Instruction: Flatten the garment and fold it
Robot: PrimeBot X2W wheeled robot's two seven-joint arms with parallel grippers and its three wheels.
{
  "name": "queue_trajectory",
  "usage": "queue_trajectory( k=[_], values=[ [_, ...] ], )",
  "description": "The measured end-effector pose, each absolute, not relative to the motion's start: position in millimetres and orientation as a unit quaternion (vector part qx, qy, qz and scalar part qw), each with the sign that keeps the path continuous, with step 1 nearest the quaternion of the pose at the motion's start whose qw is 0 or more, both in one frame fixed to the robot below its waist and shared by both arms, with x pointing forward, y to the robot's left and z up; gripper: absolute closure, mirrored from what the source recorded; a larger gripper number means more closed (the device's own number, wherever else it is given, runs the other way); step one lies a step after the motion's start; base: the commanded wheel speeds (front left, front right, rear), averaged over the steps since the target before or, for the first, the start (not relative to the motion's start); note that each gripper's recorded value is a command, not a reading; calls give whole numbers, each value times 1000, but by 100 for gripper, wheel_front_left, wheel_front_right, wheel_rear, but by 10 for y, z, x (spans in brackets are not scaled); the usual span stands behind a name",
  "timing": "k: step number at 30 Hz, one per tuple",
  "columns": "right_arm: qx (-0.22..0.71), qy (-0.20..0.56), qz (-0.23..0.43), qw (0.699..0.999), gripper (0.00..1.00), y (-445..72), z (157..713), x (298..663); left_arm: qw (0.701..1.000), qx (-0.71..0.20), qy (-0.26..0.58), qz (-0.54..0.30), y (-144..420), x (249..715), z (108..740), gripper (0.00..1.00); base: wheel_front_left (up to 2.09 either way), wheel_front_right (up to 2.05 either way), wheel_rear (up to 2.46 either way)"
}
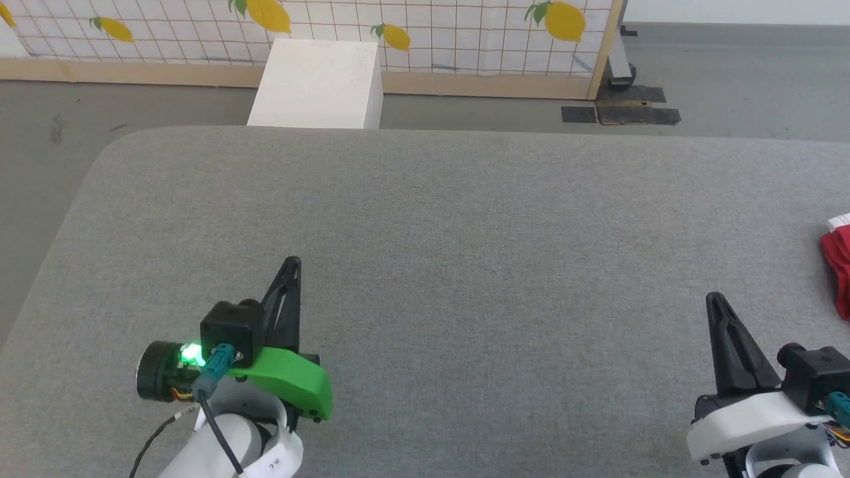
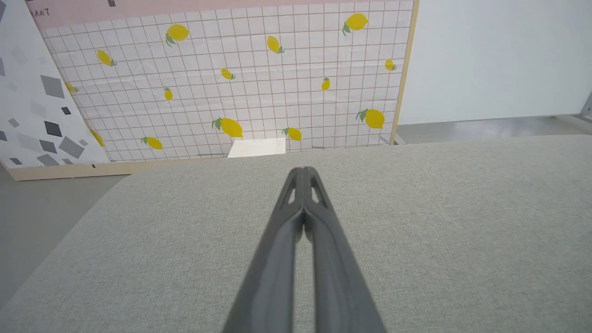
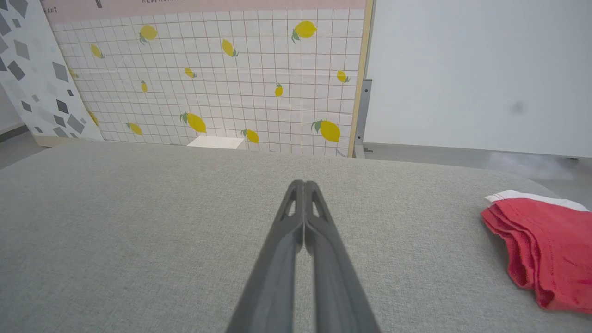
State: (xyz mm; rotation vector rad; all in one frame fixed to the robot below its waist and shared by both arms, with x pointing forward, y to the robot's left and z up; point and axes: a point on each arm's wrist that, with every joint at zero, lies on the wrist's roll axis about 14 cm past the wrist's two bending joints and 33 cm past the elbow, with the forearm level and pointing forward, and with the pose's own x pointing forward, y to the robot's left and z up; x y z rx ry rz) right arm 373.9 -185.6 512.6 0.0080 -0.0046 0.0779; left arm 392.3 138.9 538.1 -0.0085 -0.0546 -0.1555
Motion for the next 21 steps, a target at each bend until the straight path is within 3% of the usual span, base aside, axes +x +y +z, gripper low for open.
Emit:
queue_trajectory(
  k=[21],
  values=[
    [-2,0,45,999,100,-1800,5147,3724,997,-4,-38,-67,1430,3922,5447,100,0,0,0]
  ],
)
